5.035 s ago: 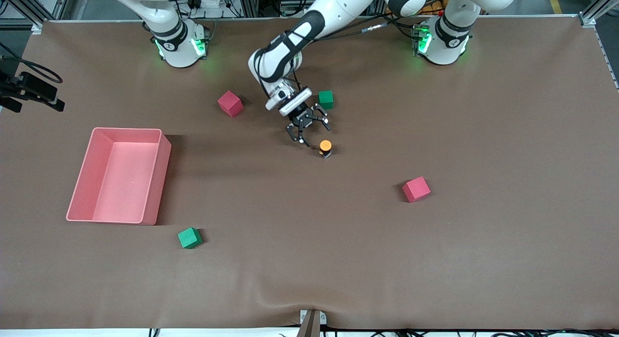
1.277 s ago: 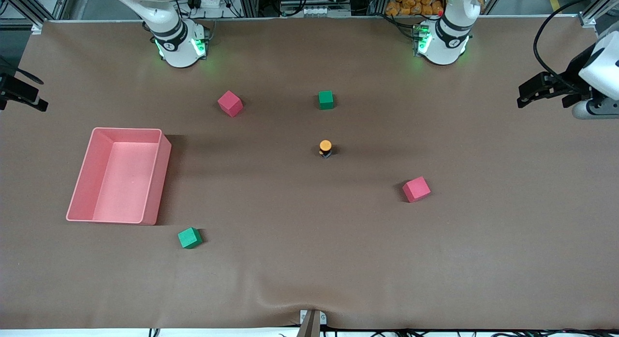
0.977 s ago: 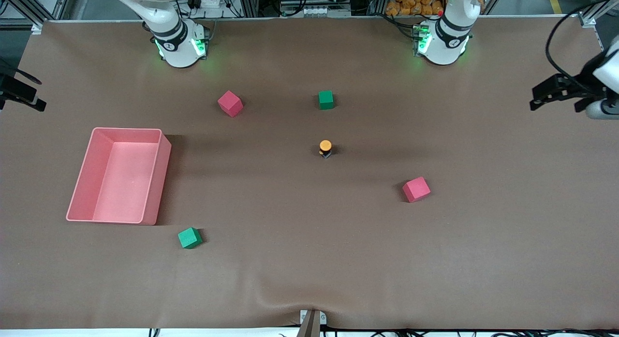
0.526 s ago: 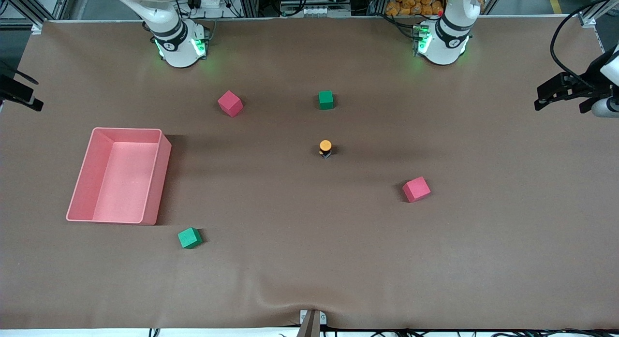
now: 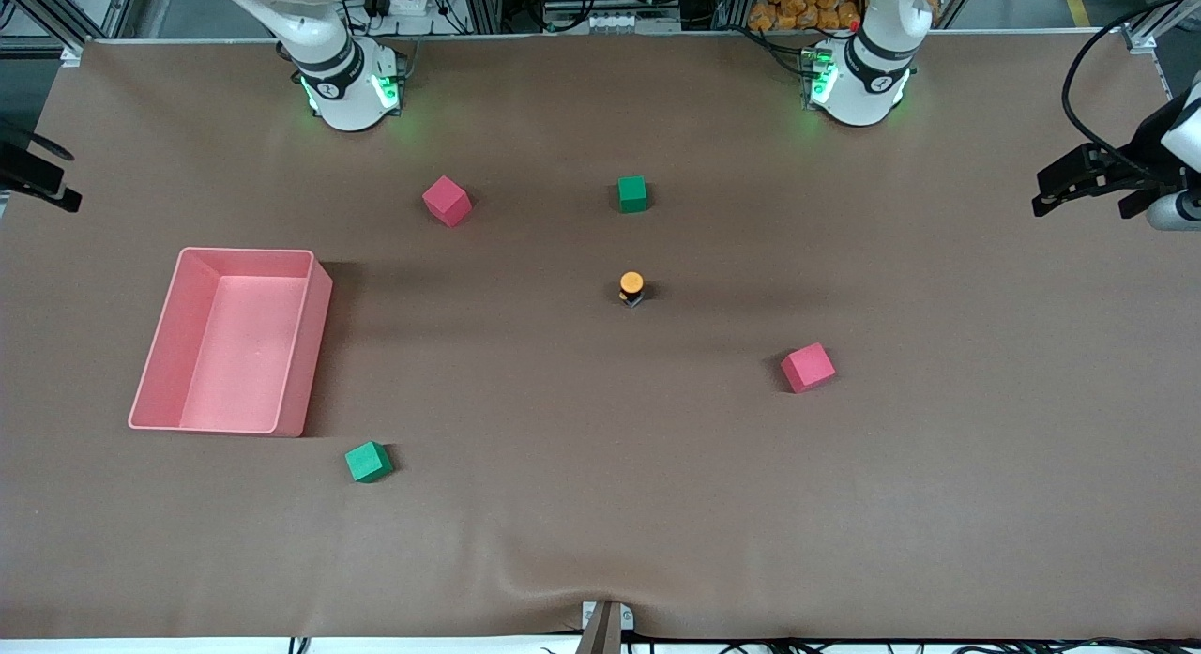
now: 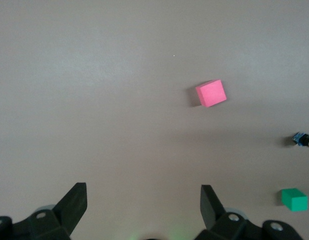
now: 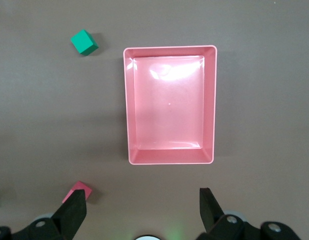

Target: Place and upright button with both arms

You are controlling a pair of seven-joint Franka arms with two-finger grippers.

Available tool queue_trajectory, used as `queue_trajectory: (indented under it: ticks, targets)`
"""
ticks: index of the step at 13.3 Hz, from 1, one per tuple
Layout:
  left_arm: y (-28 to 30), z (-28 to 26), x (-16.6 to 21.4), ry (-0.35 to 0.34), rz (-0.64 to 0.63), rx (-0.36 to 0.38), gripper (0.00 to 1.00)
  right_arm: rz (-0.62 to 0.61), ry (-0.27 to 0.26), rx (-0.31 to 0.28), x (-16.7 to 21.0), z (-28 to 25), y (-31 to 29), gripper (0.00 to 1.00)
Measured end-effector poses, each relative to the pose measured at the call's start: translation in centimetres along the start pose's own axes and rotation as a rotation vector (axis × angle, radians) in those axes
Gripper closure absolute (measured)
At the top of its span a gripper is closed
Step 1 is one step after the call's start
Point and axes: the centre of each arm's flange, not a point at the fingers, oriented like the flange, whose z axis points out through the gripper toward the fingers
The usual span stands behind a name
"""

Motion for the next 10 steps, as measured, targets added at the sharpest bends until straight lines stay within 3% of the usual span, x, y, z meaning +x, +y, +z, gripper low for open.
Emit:
queue_trajectory:
  ticks: [10]
  targets:
    - [0.22,-0.55,-0.01,0.012,-0.014,0.0,0.0,-0.013,-0.001,-0.008,0.0,-0.03,-0.14,0.0]
